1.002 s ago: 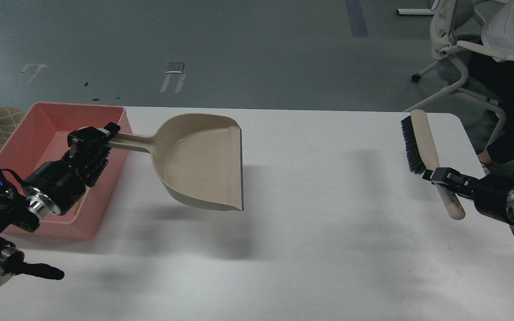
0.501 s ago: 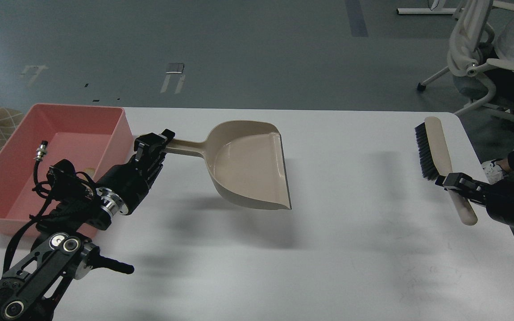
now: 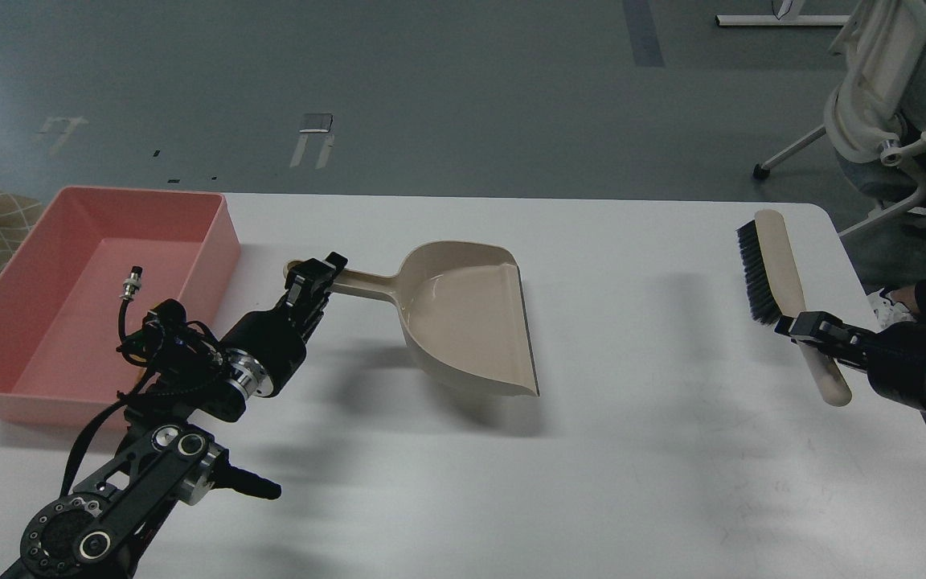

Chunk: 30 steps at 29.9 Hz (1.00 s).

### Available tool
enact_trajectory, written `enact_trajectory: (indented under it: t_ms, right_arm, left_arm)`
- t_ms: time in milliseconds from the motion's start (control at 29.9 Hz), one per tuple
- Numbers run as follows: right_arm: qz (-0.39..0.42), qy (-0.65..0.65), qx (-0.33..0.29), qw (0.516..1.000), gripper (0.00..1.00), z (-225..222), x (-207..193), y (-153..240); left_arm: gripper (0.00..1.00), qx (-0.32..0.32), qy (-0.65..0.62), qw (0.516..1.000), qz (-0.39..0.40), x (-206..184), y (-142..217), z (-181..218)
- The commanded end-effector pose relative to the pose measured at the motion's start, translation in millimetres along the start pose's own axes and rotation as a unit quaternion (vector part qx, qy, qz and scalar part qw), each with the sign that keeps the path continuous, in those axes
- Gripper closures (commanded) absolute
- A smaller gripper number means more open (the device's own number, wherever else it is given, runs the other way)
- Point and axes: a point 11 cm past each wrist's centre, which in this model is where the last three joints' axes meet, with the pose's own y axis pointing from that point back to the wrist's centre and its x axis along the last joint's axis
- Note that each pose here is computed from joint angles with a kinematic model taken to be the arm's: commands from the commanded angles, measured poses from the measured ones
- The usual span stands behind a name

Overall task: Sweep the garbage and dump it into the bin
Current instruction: 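Carry the empty dustpan back and lower it onto the table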

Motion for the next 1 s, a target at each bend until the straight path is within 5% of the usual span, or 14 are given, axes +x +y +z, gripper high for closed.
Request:
enact_trajectory:
  t_ms: [0, 468, 969]
  right_arm:
    - [-0.002, 0.001, 0.002, 1.000, 1.00, -1.3, -1.9, -0.5]
    - [-0.002, 0.000, 0.002, 1.000, 1.00, -1.1, -1.5, -0.2]
    - [-0.004, 0.001, 0.006, 1.000, 1.00, -3.8, -3.7, -0.2]
  left_arm:
    - [0.96, -0.004, -0.004, 1.000, 0.002, -5.7, -1.1, 0.4]
    - [0.88, 0.008, -0.030, 0.999, 0.025, -11.5, -7.5, -16.1]
    - [0.61, 0.001, -0.045, 0.999, 0.008, -21.6, -7.8, -17.0]
